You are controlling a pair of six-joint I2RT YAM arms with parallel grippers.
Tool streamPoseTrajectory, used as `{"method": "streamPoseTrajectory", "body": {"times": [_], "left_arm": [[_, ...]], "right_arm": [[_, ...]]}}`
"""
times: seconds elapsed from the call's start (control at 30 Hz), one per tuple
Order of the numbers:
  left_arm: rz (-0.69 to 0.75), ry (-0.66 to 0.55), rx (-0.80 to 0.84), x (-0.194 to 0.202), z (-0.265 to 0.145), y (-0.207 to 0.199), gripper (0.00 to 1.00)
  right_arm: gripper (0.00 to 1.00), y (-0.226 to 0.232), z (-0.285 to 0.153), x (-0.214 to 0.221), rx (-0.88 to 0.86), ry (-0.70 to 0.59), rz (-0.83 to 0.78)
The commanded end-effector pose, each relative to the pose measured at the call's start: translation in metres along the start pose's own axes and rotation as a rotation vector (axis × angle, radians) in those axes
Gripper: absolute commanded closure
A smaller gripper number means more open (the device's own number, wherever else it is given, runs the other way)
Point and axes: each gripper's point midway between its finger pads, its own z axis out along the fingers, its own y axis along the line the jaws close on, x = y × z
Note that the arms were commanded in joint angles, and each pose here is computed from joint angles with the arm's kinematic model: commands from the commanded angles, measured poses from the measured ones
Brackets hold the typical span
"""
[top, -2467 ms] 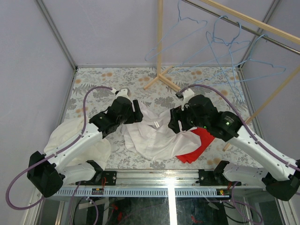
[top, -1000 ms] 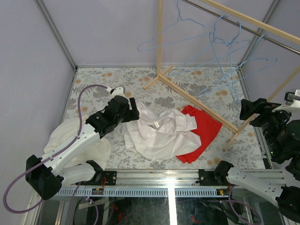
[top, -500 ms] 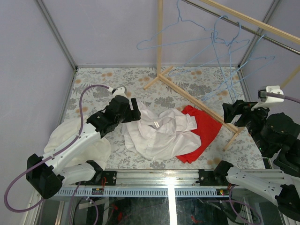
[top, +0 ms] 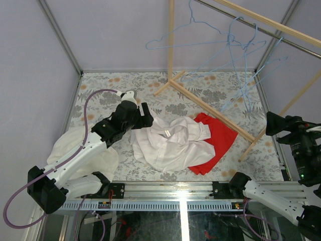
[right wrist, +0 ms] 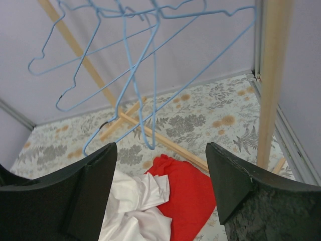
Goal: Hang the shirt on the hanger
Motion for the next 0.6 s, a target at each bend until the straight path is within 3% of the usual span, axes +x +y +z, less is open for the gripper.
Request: {"method": "streamPoseTrajectory", "body": {"times": [0.0, 0.07, 0.3, 0.57], "left_arm": [[-0.015, -0.077, 0.112, -0.028, -0.007, -0.027, 0.19], [-0.016, -0.092, 0.169, -0.036, -0.012, -0.041, 0.18], [0.042, -0.166, 0.304, -0.067, -0.029, -0.109, 0.12], [0.034, -0.183, 0.411, -0.082, -0.023, -0.180, 0.13]], "right_arm": [[0.22, -0.027, -0.004, -0.005, 0.144, -0.039, 0.094], [0.24, -0.031, -0.005, 0.001, 0.163, -0.029, 0.098], [0.48, -0.026, 0.000, 0.031, 0.166, 0.054, 0.076], [0.55, -0.010, 0.003, 0.057, 0.090, 0.120, 0.080]]}}
